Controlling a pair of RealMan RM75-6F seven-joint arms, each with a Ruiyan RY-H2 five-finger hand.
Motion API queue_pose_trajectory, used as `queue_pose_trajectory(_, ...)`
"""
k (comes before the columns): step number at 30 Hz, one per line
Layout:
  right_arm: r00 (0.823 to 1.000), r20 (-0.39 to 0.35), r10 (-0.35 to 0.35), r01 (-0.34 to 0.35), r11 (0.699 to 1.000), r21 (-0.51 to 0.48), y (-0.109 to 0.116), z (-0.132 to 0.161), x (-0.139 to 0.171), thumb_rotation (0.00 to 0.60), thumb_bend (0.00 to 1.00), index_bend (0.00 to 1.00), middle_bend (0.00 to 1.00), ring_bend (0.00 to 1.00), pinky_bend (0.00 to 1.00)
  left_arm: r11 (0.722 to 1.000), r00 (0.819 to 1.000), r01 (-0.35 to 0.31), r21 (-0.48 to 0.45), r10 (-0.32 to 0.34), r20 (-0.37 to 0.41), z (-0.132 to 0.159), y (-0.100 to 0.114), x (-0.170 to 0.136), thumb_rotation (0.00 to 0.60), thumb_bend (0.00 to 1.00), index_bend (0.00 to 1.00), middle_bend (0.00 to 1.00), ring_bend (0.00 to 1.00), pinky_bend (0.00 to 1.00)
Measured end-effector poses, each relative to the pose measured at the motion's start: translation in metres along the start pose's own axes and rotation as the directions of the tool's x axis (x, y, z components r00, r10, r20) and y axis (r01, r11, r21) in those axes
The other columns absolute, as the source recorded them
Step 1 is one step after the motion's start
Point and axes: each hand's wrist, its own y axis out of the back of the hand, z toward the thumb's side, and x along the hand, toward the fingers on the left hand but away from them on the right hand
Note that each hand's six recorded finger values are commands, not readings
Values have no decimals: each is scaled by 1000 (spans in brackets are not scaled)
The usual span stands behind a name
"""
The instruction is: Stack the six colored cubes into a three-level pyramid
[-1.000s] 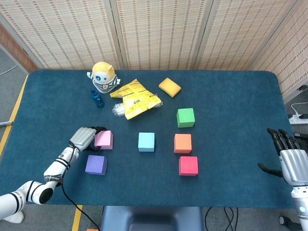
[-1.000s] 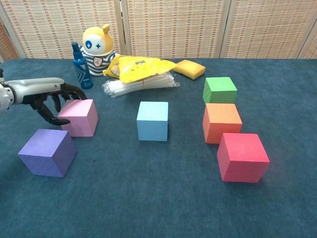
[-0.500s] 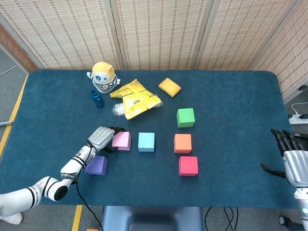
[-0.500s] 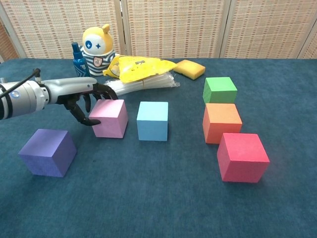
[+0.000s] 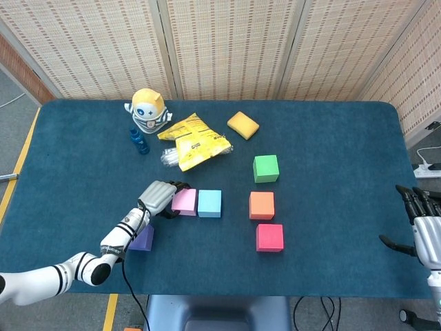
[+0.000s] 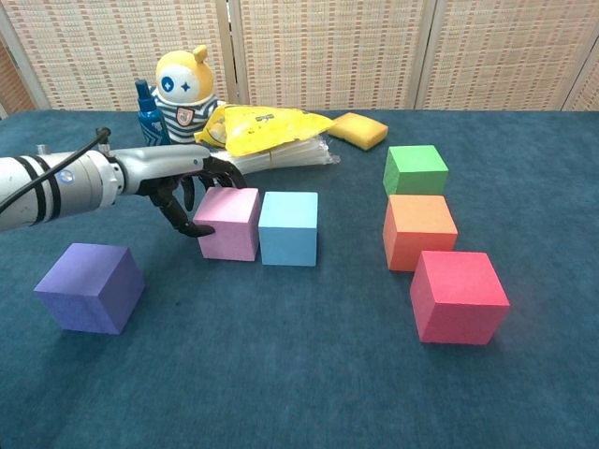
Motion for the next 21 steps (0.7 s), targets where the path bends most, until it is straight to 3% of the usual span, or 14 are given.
queue_pose_trajectory(21, 1000, 21, 8, -8, 1000, -7, 0, -10, 3, 600, 163, 51, 221, 178, 292, 1000, 1000, -3, -14, 3, -24, 12, -2, 3, 600, 369, 340, 375, 364, 401)
